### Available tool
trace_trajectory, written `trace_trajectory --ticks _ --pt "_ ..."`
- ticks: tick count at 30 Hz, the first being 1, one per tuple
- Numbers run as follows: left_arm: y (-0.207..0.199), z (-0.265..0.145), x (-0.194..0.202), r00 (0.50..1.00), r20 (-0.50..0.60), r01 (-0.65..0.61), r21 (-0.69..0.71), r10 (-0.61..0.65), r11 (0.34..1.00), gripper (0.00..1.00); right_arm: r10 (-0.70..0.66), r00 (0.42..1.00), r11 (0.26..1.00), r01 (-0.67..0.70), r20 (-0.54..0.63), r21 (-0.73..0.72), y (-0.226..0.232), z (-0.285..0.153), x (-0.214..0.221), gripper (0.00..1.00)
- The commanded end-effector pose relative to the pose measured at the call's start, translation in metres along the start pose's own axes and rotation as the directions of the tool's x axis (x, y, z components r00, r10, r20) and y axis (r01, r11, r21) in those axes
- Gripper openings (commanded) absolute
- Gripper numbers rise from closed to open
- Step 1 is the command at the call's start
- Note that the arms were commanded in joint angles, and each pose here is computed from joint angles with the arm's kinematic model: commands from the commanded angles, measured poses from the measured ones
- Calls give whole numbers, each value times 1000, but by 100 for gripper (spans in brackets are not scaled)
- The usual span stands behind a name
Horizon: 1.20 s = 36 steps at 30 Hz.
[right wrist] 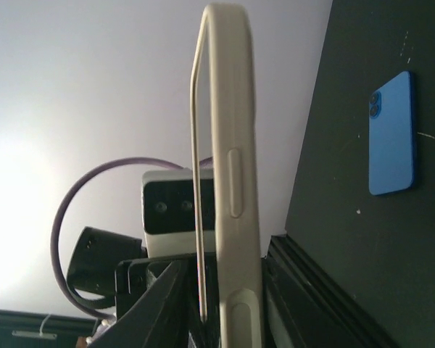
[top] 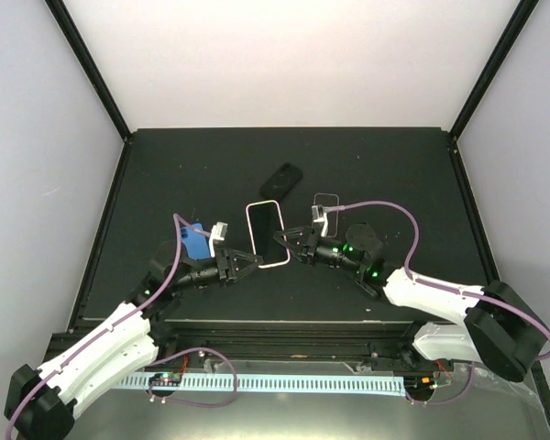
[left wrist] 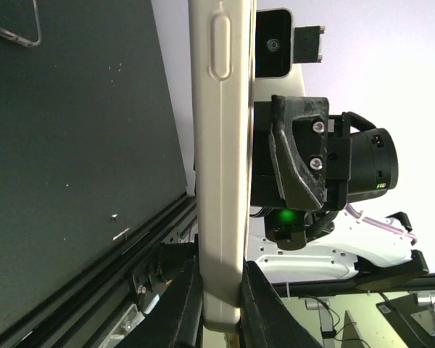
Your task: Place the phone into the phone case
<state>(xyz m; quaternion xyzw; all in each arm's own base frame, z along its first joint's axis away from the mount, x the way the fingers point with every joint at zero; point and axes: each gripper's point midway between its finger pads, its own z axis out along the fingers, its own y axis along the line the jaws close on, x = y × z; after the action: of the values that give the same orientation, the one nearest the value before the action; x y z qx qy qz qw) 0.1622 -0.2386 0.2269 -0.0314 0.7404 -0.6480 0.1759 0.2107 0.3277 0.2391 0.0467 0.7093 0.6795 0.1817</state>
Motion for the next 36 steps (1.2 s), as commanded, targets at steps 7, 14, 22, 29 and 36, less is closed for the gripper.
trace_trajectory --ticks 7,14,22,29,36 --pt "-16 8 -9 997 -3 -79 5 79 997 2 -130 982 990 122 -140 -68 15 -7 26 19" --pt "-2 6 -12 997 14 -74 -66 75 995 23 -168 980 986 168 -109 -8 7 -14 22 13" --pt "11 3 -20 996 57 -64 -153 74 986 66 -163 983 985 167 -83 37 0 -25 15 11" --pt "47 -11 -46 984 129 -57 -417 121 907 93 -156 986 975 164 -60 149 -29 -40 -12 10" --pt "110 -82 -98 936 313 129 -729 160 672 99 -210 977 887 204 -31 415 -78 -81 -50 10"
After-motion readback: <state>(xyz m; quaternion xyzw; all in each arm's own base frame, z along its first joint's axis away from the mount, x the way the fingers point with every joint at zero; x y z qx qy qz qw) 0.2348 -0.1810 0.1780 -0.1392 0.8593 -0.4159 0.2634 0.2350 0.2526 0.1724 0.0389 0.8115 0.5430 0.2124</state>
